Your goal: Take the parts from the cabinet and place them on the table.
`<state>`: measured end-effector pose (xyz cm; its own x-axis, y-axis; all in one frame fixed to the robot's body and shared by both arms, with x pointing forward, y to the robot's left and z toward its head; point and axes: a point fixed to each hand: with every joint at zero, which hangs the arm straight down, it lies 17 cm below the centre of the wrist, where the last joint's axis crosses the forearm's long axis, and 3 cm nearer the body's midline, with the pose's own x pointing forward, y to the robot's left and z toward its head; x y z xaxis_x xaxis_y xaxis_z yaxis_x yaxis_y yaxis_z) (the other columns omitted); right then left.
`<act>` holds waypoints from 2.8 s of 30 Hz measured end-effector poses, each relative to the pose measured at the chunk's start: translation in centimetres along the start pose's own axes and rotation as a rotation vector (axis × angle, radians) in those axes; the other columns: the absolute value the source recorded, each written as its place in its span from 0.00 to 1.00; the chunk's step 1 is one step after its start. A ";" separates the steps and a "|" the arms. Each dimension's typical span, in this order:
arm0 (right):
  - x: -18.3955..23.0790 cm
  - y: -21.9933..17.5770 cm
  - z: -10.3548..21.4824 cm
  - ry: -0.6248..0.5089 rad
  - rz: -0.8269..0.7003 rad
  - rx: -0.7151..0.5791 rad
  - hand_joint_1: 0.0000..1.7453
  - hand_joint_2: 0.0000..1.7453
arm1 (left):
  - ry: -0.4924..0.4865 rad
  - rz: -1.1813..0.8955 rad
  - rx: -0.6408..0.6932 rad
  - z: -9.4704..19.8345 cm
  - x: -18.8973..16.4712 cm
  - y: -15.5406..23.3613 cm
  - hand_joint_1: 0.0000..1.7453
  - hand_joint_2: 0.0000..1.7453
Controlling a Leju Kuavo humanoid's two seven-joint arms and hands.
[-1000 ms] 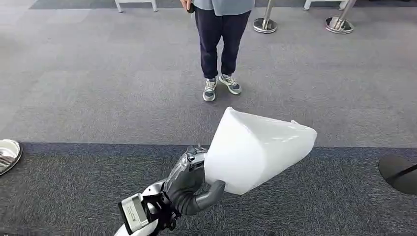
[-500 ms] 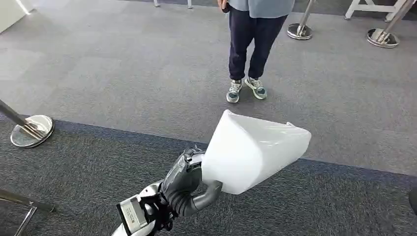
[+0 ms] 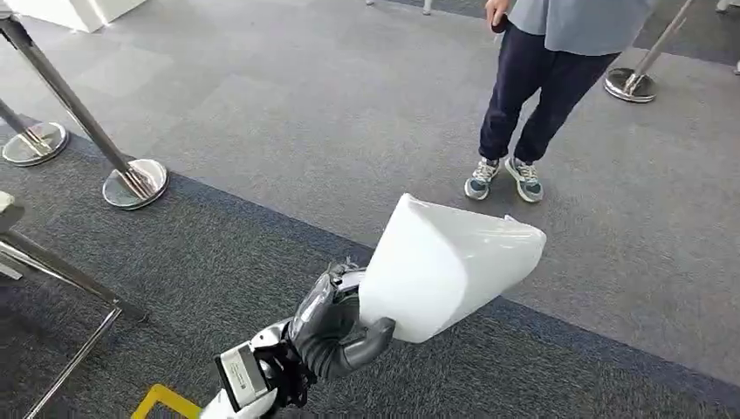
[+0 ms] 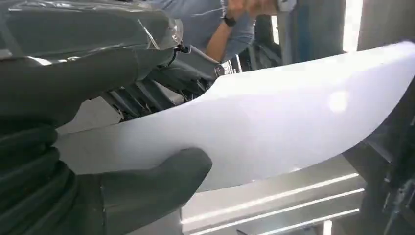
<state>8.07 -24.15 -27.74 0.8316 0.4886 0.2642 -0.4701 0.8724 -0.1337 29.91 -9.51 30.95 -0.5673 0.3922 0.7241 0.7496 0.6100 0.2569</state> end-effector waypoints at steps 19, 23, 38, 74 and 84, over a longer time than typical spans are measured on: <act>1.2 -0.6 -0.2 -0.017 0.003 -0.006 0.00 0.00 | -0.010 -0.017 -0.006 -0.6 -0.2 0.9 1.00 1.00; 0.5 -0.6 -0.1 -0.008 0.004 -0.005 0.00 0.00 | -0.002 -0.013 -0.005 -0.6 -0.5 0.8 1.00 1.00; 0.4 -0.6 -0.1 -0.004 0.003 -0.004 0.00 0.00 | 0.012 -0.005 0.000 -0.5 -1.1 1.2 1.00 1.00; 0.6 0.1 0.0 -0.006 0.004 0.021 0.00 0.00 | 0.041 -0.008 0.012 -0.7 -1.4 1.6 1.00 1.00; 0.3 0.5 0.0 0.001 0.016 0.029 0.00 0.00 | 0.053 0.003 0.029 -0.9 -1.4 1.4 1.00 1.00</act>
<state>8.05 -23.58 -27.69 0.8239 0.5028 0.2615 -0.4920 0.8636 -0.1105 32.06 -9.79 30.90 -0.5454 0.3574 0.7582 0.7408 0.6286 0.2367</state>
